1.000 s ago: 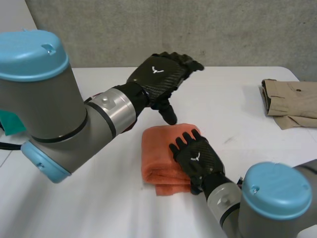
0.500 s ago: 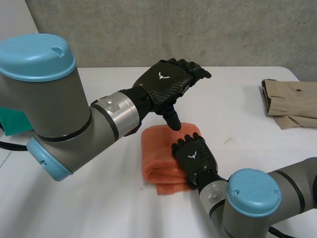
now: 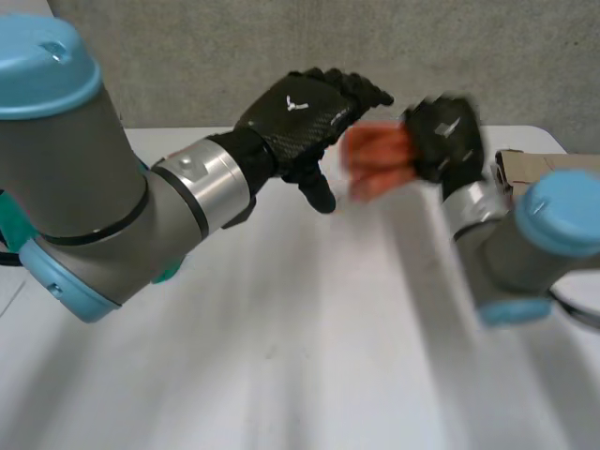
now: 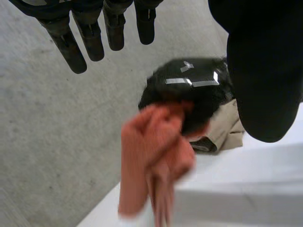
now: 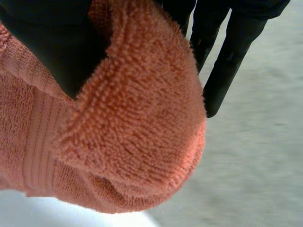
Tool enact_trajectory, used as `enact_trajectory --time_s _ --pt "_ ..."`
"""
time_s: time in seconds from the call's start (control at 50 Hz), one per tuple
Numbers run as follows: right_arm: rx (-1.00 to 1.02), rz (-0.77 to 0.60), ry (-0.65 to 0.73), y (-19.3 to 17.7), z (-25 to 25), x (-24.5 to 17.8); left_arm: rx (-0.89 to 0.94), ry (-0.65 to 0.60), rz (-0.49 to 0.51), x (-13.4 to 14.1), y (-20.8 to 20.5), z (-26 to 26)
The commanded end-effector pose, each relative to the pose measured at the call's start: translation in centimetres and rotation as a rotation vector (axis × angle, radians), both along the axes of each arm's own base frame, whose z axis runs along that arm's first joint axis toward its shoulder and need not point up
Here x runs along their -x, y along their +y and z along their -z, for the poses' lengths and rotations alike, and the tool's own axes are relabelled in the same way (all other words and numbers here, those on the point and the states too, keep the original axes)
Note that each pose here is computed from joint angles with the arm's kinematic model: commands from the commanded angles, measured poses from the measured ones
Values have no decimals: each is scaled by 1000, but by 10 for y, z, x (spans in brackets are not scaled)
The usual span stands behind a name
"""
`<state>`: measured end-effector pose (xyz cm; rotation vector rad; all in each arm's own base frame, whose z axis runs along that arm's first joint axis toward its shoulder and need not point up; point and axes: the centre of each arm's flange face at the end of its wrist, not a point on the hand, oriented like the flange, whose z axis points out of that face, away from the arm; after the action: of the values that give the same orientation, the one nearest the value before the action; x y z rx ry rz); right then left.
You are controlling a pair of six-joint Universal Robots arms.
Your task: Fold the laundry.
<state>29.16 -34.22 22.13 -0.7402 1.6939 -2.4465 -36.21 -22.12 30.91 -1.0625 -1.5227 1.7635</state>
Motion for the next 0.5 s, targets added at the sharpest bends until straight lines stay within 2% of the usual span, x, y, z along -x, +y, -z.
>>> enact_trajectory --time_s 0.02,0.16,0.26,0.4,0.5 --pt "139 151 -56 -76 -49 73 21 19 5 -1 3 -10" --pt "140 180 -87 -148 -30 162 17 17 16 1 6 -9" --pt "56 188 -54 -186 30 227 10 11 19 2 6 -6" --pt "-46 163 -18 -190 86 276 0 4 20 3 6 -1" --pt "-93 140 1 -184 103 297 -4 1 22 4 6 1"
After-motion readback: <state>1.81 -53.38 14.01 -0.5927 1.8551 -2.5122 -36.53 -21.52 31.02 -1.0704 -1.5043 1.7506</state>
